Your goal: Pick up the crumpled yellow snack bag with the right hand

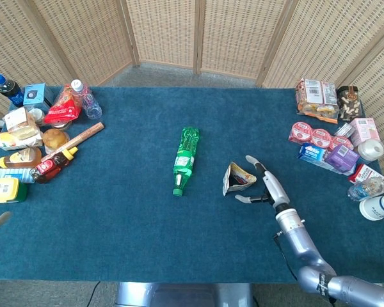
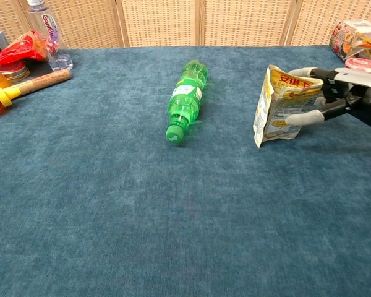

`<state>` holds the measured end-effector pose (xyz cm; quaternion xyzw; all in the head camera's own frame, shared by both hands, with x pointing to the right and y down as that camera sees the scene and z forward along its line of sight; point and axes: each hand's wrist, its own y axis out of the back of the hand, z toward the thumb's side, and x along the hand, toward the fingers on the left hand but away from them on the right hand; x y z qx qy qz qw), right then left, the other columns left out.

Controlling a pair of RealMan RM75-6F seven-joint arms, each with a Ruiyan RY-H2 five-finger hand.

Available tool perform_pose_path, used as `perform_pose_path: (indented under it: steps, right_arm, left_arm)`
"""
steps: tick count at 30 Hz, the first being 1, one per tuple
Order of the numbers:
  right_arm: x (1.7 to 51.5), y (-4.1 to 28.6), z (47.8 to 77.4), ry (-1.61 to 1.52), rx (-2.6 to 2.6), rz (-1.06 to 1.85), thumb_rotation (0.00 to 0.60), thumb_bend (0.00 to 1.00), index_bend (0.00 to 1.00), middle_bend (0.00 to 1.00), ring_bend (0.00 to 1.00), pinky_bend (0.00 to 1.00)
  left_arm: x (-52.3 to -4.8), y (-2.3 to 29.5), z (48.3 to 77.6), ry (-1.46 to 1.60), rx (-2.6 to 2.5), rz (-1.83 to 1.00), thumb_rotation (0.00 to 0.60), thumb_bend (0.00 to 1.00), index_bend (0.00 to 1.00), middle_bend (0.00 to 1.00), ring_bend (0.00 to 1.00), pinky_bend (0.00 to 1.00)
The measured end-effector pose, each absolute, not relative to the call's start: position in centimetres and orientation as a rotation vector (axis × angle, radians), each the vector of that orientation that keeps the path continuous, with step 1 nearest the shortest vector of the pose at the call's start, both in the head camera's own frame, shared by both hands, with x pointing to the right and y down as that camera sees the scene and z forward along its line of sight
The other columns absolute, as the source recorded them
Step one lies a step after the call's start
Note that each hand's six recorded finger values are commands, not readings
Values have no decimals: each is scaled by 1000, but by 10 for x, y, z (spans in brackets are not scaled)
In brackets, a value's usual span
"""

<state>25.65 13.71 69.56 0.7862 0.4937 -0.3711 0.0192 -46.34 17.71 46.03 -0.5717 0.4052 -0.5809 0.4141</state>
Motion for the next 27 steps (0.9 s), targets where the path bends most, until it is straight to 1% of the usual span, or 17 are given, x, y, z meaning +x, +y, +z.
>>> perform_pose_path:
  steps: [8, 18, 19, 20, 21, 22, 23, 25, 27]
  right_arm:
    - [239, 137, 696, 1529, 2425, -1061, 600, 0, 0, 0, 0, 0]
    - [217, 146, 708, 1506, 2355, -951, 600, 0, 0, 0, 0, 2]
    - [217, 146, 709, 1517, 2346, -947, 600, 6, 13, 39, 0, 69]
    - [218, 145, 710, 1534, 2335, -943, 600, 21, 88, 141, 16, 188]
    - [219, 144, 712, 1562, 2316, -934, 600, 42, 177, 256, 60, 318]
    - [220, 143, 713, 1584, 2298, -929, 600, 82, 318, 421, 145, 473]
    - [221, 142, 714, 1607, 2281, -924, 600, 120, 422, 530, 238, 573]
    - [225, 140, 717, 1656, 2246, -916, 600, 165, 506, 629, 339, 657]
    - [227, 141, 718, 1680, 2216, -901, 600, 178, 519, 654, 368, 685]
  left_arm:
    - [-464, 177, 461, 1017, -1436, -1462, 600, 63, 46, 0, 0, 0]
    - [-466, 177, 460, 1021, -1430, -1465, 600, 63, 46, 0, 0, 0]
    - [-466, 177, 459, 1021, -1429, -1465, 600, 64, 46, 0, 0, 0]
    - [-466, 177, 459, 1022, -1428, -1464, 600, 63, 46, 0, 0, 0]
    - [-467, 177, 459, 1024, -1426, -1464, 600, 63, 46, 0, 0, 0]
    - [-467, 177, 458, 1026, -1424, -1465, 600, 64, 46, 0, 0, 0]
    - [-468, 177, 458, 1027, -1423, -1465, 600, 64, 47, 0, 0, 0]
    - [-468, 177, 458, 1027, -1423, -1466, 600, 64, 47, 0, 0, 0]
    - [-468, 177, 459, 1025, -1424, -1467, 600, 64, 47, 0, 0, 0]
